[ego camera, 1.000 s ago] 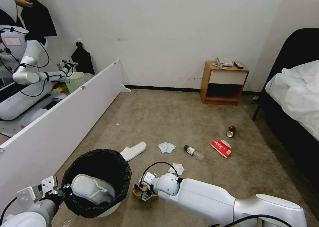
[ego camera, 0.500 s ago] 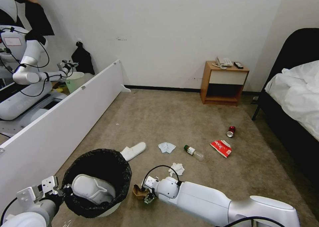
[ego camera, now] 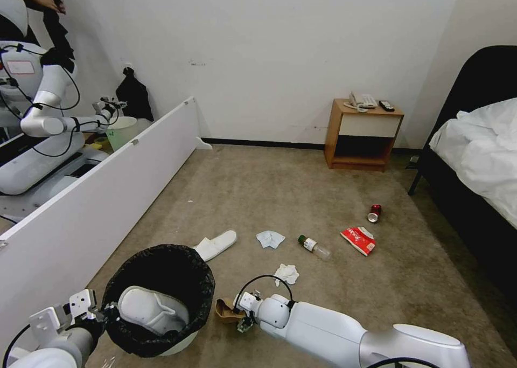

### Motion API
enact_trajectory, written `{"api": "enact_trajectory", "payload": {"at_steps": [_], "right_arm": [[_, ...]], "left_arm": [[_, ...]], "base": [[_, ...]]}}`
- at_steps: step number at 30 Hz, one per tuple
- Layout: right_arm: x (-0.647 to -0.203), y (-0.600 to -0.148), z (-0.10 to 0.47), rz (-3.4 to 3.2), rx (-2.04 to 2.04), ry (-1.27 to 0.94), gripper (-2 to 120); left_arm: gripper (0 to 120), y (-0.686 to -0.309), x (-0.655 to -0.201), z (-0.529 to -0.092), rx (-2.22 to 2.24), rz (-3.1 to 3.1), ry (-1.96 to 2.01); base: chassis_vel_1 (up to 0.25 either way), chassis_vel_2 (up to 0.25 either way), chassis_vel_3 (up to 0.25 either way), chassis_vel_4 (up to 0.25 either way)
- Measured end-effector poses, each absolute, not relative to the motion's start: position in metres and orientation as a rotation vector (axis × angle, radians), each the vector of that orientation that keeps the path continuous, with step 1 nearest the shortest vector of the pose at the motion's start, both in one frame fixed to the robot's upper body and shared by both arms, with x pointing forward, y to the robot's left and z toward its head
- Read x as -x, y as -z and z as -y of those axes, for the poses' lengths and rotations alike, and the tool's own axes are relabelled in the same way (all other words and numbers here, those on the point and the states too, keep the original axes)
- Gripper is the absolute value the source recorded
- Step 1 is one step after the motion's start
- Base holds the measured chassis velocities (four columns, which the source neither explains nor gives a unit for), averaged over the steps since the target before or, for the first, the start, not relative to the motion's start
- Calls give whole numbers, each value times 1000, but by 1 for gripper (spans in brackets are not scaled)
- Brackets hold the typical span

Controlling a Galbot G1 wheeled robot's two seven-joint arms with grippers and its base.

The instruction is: Pick up the trash bin, then pick up the garbage from the floor and place it into the trash bin.

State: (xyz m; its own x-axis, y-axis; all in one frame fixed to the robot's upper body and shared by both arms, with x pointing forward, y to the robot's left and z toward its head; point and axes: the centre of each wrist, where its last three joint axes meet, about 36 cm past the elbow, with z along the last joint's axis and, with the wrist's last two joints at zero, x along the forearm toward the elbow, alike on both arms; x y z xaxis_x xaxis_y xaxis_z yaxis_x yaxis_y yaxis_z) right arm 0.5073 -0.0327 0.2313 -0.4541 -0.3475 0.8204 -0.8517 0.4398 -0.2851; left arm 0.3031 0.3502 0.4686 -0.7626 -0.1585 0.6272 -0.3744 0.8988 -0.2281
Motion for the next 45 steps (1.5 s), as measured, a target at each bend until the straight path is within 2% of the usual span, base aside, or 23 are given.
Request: {"api": "enact_trajectory", "payload": {"at_steps": [2,3,5,6,8,9,11,12,14,15,16,17,20,21,24,38,44,45], "right_arm": [[-504,-229,33,2001,-1006,-930,84],[-504,-229,33,2001,-1006,-930,84],[-501,-225,35,1998,-1005,-926,72],[-501,-225,35,1998,-1005,-926,72],[-500,-223,37,1997,-1004,-925,61],[-500,-223,37,1997,-1004,-925,61],[-497,-221,39,1997,-1007,-922,51],[-497,-221,39,1997,-1007,-922,51],[-495,-217,41,1995,-1010,-918,39],[-495,-217,41,1995,-1010,-918,39],[-494,-216,41,1995,-1011,-916,32],[-494,-216,41,1995,-1011,-916,32],[-493,-214,42,1995,-1014,-912,19],[-493,-214,42,1995,-1014,-912,19],[-492,-213,43,1999,-1022,-905,2],[-500,-235,48,2086,-1008,-850,0],[-525,-284,53,2211,-994,-811,0],[-532,-306,55,2264,-984,-793,0]], "left_arm": [[1,-468,-303,-350,-381,2433,-454],[1,-468,-303,-350,-381,2433,-454],[1,-468,-303,-350,-381,2432,-452],[1,-468,-303,-350,-381,2432,-452],[1,-467,-303,-350,-381,2431,-451],[1,-467,-303,-350,-381,2431,-451],[1,-467,-303,-349,-378,2431,-453],[1,-467,-303,-349,-378,2431,-453],[1,-467,-303,-349,-377,2430,-453],[1,-467,-303,-349,-377,2430,-453],[1,-467,-303,-349,-377,2430,-452],[1,-467,-303,-349,-377,2430,-452],[1,-467,-303,-349,-377,2430,-450],[1,-467,-303,-349,-377,2430,-450],[1,-467,-302,-348,-378,2430,-451],[1,-465,-301,-345,-369,2425,-444],[1,-468,-300,-344,-361,2428,-436],[1,-469,-301,-344,-355,2429,-438]], "base": [[0,0,0,0],[0,0,0,0],[0,0,0,0],[0,0,0,0],[0,0,0,0],[0,0,0,0],[0,0,0,0],[0,0,0,0],[0,0,0,0],[0,0,0,0],[0,0,0,0],[0,0,0,0],[0,0,0,0],[0,0,0,0],[0,0,0,0],[0,0,0,0],[0,0,0,0],[0,0,0,0]]}}
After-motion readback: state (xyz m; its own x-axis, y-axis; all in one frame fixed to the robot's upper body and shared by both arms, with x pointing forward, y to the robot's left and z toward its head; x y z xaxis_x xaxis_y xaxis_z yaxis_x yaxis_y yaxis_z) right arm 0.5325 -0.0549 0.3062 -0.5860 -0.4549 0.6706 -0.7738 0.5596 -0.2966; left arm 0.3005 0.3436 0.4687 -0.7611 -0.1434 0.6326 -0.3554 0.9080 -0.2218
